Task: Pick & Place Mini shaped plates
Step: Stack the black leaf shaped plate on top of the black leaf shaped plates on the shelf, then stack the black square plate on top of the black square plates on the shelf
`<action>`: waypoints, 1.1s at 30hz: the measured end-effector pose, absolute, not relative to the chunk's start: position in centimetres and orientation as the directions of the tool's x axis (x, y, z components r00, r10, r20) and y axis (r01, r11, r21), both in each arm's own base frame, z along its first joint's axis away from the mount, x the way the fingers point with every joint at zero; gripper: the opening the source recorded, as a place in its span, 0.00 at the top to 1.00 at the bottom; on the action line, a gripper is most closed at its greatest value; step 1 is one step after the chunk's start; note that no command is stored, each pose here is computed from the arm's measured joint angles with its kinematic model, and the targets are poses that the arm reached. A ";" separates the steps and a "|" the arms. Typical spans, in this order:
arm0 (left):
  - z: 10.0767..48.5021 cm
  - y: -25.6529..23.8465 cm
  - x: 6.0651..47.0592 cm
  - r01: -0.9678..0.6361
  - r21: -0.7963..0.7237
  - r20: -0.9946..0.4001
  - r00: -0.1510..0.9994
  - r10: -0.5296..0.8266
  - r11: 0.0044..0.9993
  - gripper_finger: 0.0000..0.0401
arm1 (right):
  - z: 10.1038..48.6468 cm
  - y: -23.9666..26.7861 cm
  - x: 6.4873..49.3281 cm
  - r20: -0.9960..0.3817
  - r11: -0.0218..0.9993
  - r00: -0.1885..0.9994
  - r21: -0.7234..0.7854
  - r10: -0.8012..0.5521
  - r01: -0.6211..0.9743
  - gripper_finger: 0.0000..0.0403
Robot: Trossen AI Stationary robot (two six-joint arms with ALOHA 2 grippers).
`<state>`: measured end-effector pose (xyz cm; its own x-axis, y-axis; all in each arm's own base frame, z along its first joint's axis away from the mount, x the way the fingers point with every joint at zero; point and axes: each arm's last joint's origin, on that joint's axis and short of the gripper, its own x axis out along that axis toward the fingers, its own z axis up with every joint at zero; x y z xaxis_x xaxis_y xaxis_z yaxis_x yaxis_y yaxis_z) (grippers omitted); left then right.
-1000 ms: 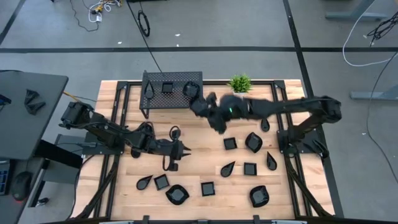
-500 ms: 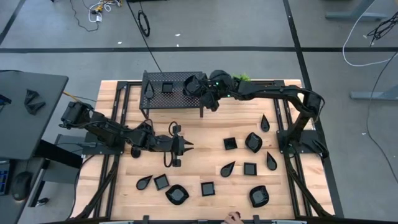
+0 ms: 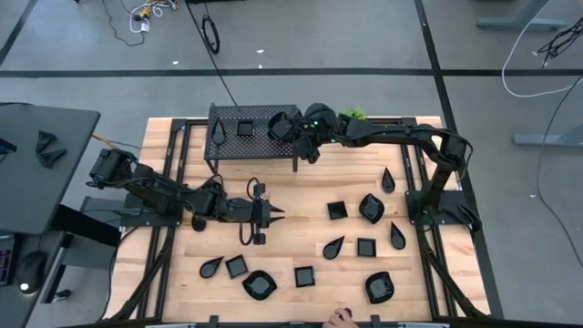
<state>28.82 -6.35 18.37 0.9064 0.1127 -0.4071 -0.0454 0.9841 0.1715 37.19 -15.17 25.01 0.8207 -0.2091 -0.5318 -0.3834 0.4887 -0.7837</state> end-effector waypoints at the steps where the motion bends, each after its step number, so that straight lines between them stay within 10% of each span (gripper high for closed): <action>1: 18.4 -6.4 28.8 -0.046 0.171 -0.407 0.906 0.113 0.984 0.81 | 24.9 -15.2 37.2 -0.536 0.491 0.818 -0.780 -0.208 -0.387 0.97; 25: 18.4 -6.4 28.8 -0.046 0.171 -0.407 0.906 0.113 0.984 0.81 | 26.9 -14.5 36.3 -0.505 0.471 0.827 -0.808 -0.245 -0.354 0.71; 33: 18.4 -6.4 28.8 -0.046 0.170 -0.407 0.906 0.113 0.984 0.81 | 28.1 -14.0 35.5 -0.507 0.658 0.830 -0.711 -0.233 -0.250 0.76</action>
<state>28.82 -6.35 18.36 0.9062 0.1128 -0.4075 -0.0462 0.9844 0.1696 35.54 -13.97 28.08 0.8299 -0.2329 -0.5070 -0.2497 0.6576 -0.7108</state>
